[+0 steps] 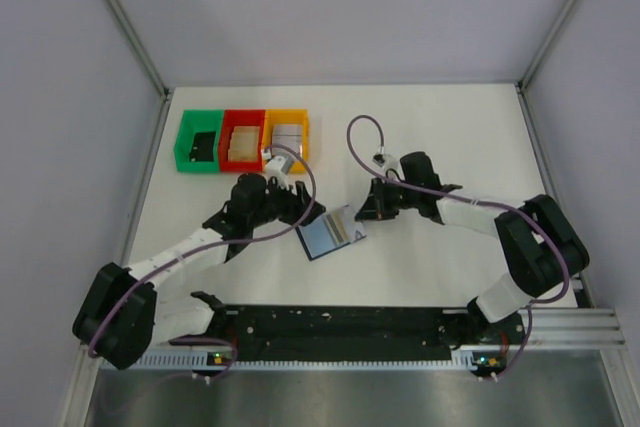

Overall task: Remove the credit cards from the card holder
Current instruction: Remove the credit card from the card holder, then place the credit card in the storage box.

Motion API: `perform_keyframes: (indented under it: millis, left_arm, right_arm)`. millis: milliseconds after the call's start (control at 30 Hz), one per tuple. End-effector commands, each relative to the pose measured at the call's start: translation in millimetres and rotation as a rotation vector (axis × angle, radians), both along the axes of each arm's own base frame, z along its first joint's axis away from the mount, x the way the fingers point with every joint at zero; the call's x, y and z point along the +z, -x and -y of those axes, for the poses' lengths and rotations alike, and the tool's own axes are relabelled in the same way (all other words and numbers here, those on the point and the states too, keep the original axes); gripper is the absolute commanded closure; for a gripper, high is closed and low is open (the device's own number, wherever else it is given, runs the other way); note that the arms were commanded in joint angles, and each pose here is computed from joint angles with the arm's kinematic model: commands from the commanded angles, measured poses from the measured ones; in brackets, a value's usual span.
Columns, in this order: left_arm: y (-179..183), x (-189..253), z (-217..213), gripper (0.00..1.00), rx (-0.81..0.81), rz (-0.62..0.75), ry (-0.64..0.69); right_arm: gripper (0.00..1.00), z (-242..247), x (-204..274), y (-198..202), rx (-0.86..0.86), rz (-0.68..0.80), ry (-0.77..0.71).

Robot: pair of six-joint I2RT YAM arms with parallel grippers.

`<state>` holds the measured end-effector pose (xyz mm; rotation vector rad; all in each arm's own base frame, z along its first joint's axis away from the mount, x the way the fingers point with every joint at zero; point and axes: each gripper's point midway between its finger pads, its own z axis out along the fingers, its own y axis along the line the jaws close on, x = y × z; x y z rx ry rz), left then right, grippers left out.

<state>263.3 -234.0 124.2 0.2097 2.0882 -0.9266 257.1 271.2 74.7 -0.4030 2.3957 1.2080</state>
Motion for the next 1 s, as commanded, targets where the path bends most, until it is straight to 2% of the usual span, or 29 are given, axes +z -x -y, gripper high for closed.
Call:
perform_keyframes:
  millis: [0,133,200,333,533,767,967]
  left_arm:
    - [9,23,28,0.32,-0.378,0.233,-0.037]
    - [8,42,37,0.28,-0.543,0.298,0.101]
    - [9,47,40,0.27,-0.626,0.288,0.164]
    - [13,57,47,0.23,-0.741,0.286,0.212]
    - [25,58,48,0.29,-0.830,0.269,0.246]
    - [27,47,54,0.43,-0.861,0.191,0.252]
    - [28,38,56,0.47,-0.875,0.162,0.224]
  right_arm:
    - [1.00,-14,29,-3,0.073,0.093,-0.063]
    - [1.00,-27,39,9,0.150,0.126,-0.086]
    - [1.00,-33,46,16,0.194,0.146,-0.104]
    - [1.00,-41,58,28,0.266,0.173,-0.129]
    - [1.00,-46,75,38,0.320,0.220,-0.162]
    - [1.00,-51,84,43,0.351,0.241,-0.180]
    - [1.00,-52,89,45,0.366,0.252,-0.192]
